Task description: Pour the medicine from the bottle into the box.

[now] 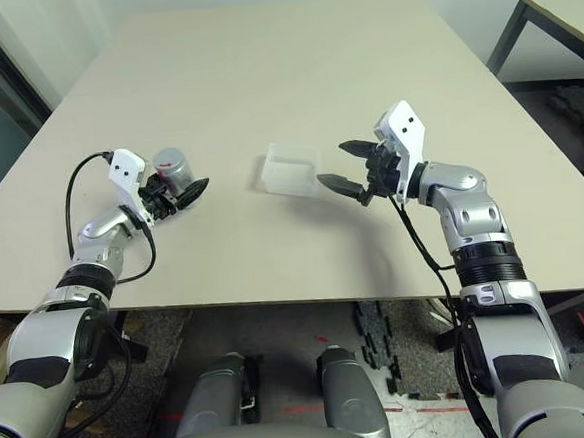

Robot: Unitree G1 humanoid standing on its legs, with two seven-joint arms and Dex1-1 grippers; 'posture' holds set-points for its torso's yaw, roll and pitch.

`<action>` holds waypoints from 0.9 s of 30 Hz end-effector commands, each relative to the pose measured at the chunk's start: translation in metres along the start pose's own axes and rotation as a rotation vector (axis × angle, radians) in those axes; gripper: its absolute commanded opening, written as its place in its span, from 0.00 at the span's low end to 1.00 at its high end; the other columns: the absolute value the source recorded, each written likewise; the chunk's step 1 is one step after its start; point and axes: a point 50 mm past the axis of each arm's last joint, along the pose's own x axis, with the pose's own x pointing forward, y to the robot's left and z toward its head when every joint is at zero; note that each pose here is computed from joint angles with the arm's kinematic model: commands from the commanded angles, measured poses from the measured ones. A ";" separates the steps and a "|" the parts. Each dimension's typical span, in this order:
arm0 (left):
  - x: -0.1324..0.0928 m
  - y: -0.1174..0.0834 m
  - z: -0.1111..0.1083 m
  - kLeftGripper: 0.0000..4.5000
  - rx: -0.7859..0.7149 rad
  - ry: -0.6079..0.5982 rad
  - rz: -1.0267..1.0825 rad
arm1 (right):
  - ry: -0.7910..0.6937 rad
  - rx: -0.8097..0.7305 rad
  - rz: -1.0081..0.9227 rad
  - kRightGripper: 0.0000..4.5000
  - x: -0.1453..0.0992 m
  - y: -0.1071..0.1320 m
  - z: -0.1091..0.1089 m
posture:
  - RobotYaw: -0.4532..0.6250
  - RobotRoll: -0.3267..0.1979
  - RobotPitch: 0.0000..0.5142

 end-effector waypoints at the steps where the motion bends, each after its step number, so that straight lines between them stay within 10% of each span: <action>1: 0.004 -0.004 0.001 0.56 -0.009 0.003 -0.056 | 0.000 -0.008 0.029 1.00 0.003 0.003 0.004 | 0.33 0.62 0.12; 27: 0.035 -0.064 0.053 0.56 0.046 -0.004 -0.816 | -0.077 -0.054 0.493 1.00 0.054 0.054 0.082 | 0.33 0.62 0.10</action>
